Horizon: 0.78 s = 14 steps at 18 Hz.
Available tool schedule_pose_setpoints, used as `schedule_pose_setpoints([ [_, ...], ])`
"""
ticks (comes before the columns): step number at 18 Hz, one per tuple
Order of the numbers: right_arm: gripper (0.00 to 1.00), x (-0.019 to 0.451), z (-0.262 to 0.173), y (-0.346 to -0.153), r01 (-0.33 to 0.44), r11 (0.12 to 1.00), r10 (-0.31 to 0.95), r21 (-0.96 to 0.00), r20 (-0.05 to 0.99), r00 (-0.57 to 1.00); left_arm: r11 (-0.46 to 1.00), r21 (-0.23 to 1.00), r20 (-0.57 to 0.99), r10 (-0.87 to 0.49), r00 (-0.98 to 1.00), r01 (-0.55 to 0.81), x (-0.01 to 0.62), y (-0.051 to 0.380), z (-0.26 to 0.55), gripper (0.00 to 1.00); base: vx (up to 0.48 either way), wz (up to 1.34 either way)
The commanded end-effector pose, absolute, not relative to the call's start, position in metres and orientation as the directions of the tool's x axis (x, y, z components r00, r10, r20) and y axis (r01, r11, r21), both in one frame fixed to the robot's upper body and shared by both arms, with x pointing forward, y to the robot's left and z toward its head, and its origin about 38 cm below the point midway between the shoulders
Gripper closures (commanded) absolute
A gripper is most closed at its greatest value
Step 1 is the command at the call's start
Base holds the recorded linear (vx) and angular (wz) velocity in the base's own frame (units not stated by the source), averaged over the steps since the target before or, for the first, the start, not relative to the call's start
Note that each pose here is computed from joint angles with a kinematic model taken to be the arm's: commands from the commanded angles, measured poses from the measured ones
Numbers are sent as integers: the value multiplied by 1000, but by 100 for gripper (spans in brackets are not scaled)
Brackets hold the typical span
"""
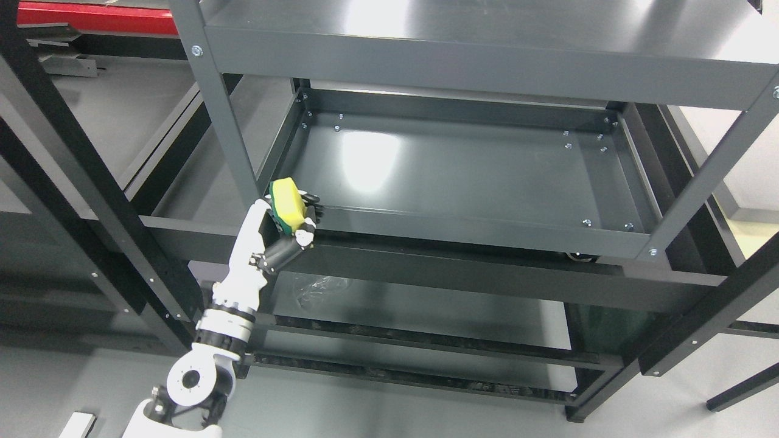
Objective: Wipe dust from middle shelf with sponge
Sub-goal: 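Withdraw the left hand holding the sponge down out of the shelf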
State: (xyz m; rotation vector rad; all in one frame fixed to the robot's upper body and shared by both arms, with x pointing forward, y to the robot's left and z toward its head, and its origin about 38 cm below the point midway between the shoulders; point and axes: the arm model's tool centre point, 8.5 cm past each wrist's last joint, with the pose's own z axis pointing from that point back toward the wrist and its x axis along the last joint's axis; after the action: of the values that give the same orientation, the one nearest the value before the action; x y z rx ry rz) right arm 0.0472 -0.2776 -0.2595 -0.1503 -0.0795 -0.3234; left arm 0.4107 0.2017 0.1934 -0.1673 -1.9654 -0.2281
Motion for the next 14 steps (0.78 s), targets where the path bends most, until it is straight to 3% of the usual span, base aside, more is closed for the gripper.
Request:
schedule_pose_setpoints([
  [1,0,46,-259,-287,319,937,-315,-144,53,948,975,62,908,33,-418,213,365,218,169,100,12,-67],
  [4,0,46,-259,-287,319,937,-315,-144,53,948,990,31,933,22,-359,140,336,242,133,100,13,-78],
  [8,0,46,-259,-287,319,936,-315,-146,53,948,1000,25,931,-26,-365,-7,345,291,148,100,13,-72],
  [14,0,46,-259,-287,319,937,-315,-144,53,948,1000,-25,937,20,-349,-12,349,281,147,100,3,-18],
])
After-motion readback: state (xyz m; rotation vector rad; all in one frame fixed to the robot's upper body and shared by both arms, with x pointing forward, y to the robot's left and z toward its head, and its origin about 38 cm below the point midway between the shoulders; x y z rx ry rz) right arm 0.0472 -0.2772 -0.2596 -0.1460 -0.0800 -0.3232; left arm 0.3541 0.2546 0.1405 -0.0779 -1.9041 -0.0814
